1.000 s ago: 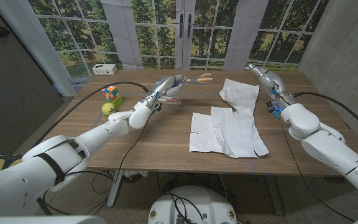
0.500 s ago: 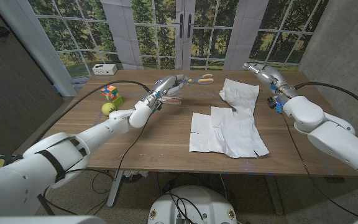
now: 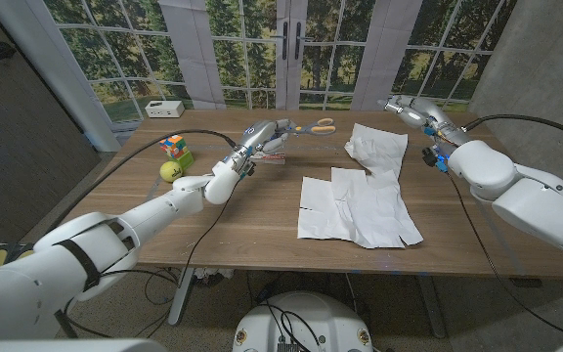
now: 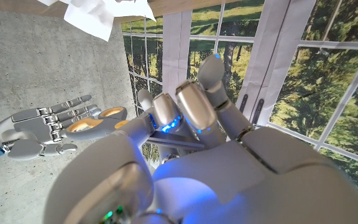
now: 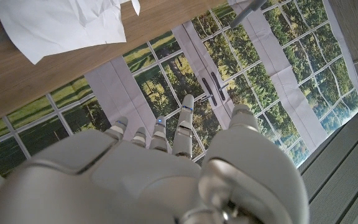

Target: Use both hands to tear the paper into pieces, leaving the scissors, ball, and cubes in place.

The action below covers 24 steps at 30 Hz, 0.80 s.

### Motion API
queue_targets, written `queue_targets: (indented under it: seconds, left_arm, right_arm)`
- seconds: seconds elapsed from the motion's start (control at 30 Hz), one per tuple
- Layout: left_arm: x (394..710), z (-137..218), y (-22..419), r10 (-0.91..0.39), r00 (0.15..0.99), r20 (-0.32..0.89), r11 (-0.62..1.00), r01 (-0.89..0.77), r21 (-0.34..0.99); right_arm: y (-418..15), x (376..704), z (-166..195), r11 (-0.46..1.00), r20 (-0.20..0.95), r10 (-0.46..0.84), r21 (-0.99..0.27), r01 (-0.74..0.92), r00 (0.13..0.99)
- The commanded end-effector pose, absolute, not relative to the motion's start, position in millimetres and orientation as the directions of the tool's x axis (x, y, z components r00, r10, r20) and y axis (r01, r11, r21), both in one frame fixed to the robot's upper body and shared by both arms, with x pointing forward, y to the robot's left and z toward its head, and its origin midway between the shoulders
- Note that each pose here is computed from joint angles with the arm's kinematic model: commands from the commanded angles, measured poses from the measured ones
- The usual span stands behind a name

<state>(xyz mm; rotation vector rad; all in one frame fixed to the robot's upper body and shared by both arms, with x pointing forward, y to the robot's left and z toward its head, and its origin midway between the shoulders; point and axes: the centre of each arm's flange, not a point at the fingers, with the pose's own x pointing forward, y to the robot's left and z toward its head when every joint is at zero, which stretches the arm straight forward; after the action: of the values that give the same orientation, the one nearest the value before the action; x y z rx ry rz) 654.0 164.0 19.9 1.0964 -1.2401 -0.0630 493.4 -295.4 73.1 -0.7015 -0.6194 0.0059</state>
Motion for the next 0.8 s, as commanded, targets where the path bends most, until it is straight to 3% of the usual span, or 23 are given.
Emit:
queue_targets:
  seconds: [0.03,0.8]
  left_arm:
    - [654,18,159,-0.589,0.381,0.713,0.508,-0.511,0.693]
    - [652,27,142,-0.636,0.338,0.693,0.482,-0.528,0.700]
  right_arm:
    - [-276,484,83,0.672,0.481,0.252,-0.711,0.205,0.840]
    - [-262,468,95,0.598,0.469,0.308,-0.772,0.215,0.828]
